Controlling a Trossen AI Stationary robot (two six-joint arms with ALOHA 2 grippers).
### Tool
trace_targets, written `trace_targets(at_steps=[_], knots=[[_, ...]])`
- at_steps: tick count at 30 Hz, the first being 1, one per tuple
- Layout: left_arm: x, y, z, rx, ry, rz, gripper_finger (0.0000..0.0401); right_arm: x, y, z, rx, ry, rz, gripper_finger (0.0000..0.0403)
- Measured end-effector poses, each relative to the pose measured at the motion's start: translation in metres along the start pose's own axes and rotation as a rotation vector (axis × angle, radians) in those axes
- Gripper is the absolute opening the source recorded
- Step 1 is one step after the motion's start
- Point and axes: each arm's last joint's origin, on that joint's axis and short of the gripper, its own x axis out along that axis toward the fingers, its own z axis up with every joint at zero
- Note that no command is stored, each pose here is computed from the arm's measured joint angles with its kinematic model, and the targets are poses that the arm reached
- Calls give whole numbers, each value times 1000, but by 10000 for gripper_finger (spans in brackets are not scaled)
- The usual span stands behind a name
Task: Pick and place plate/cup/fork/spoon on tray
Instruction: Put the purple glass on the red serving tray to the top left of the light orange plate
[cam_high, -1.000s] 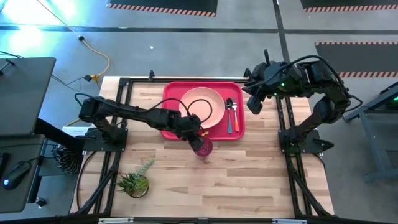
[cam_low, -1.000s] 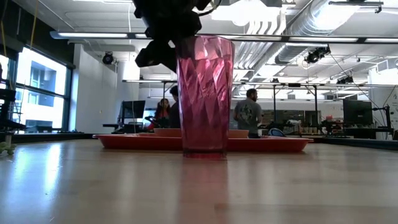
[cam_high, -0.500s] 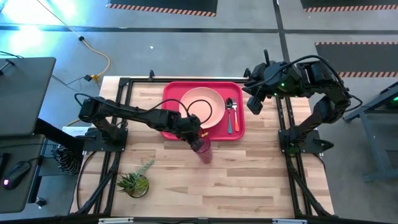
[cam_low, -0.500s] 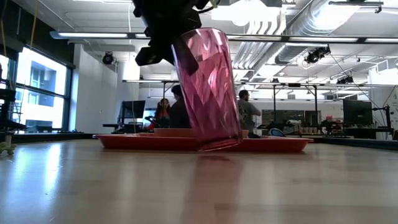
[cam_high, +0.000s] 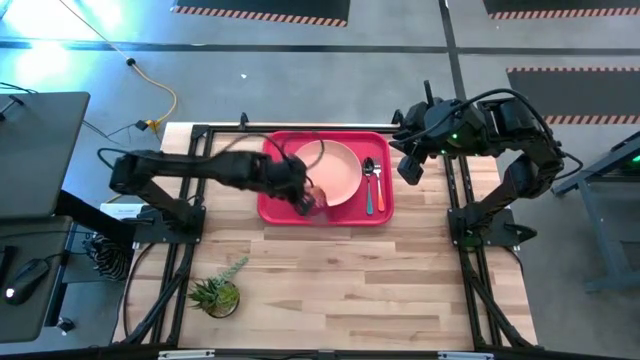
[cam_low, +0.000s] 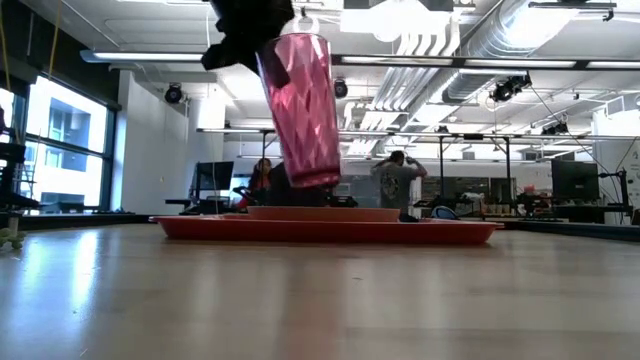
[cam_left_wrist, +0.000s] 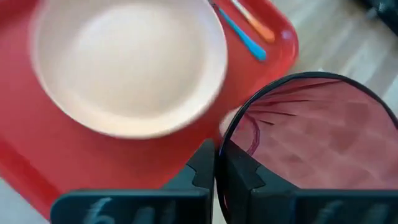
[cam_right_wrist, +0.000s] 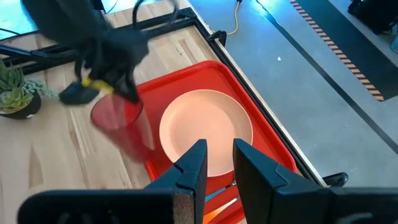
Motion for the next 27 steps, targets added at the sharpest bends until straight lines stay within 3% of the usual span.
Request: trace_targets(at_steps=[14, 27], knots=[[-32, 96, 52, -7, -136, 161, 5, 0, 0, 0, 10, -1, -5, 69], [-39, 177, 76, -25, -127, 271, 5, 0, -2, 1, 107, -33, -87, 69]])
